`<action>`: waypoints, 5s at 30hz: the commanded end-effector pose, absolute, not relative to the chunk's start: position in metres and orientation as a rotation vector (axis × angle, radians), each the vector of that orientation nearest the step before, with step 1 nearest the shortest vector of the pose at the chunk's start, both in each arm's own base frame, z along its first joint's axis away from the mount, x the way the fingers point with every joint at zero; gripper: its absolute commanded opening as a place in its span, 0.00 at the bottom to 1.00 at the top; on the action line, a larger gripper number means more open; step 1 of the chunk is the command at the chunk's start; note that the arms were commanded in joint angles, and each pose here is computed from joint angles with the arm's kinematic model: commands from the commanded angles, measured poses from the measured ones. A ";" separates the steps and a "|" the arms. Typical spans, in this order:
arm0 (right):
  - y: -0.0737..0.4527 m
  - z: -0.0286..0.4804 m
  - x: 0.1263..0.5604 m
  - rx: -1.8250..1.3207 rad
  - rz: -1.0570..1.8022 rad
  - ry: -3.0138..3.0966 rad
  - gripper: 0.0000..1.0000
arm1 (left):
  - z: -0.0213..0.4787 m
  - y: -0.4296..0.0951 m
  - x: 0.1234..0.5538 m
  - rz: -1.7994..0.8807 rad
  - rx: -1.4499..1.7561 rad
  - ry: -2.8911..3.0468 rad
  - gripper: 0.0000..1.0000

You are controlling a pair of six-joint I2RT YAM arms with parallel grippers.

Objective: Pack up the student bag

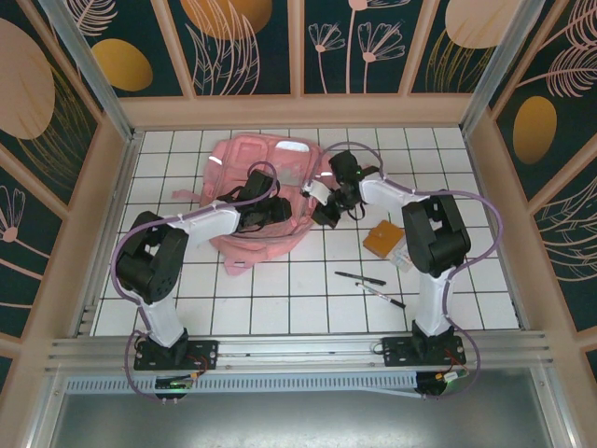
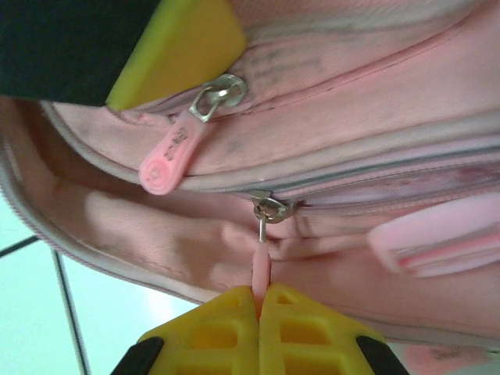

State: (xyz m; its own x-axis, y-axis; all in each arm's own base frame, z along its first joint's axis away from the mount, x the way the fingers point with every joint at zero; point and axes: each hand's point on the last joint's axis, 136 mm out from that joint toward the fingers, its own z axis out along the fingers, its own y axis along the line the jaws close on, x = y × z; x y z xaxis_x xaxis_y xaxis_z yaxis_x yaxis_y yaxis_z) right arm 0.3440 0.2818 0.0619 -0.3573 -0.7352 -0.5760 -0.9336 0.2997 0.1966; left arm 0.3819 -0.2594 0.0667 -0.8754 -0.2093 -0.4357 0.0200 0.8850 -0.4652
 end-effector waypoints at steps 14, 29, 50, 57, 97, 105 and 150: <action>0.345 0.107 0.278 -1.318 1.253 2.000 0.00 | 0.142 -0.266 0.387 -0.967 -0.272 2.421 0.37; 0.322 0.142 0.315 -1.762 0.455 1.307 0.40 | 0.156 -0.225 0.287 -0.965 -0.273 2.495 0.42; 0.347 0.046 0.357 -2.051 0.134 1.296 0.47 | 0.117 -0.225 0.256 -0.965 -0.428 2.568 0.45; 0.336 0.045 0.339 -2.182 0.112 1.215 0.48 | 0.130 -0.216 0.256 -0.955 -0.446 2.512 0.46; 0.396 0.217 0.343 -1.362 0.818 1.243 0.00 | 0.158 -0.188 0.310 -0.466 -0.797 2.314 0.53; 0.401 0.207 0.317 -1.421 0.861 1.213 0.00 | 0.147 -0.200 0.328 -0.464 -0.784 2.297 0.56; 0.407 0.184 0.327 -1.388 0.961 1.407 0.00 | 0.142 -0.178 0.287 -0.415 -0.523 2.443 0.38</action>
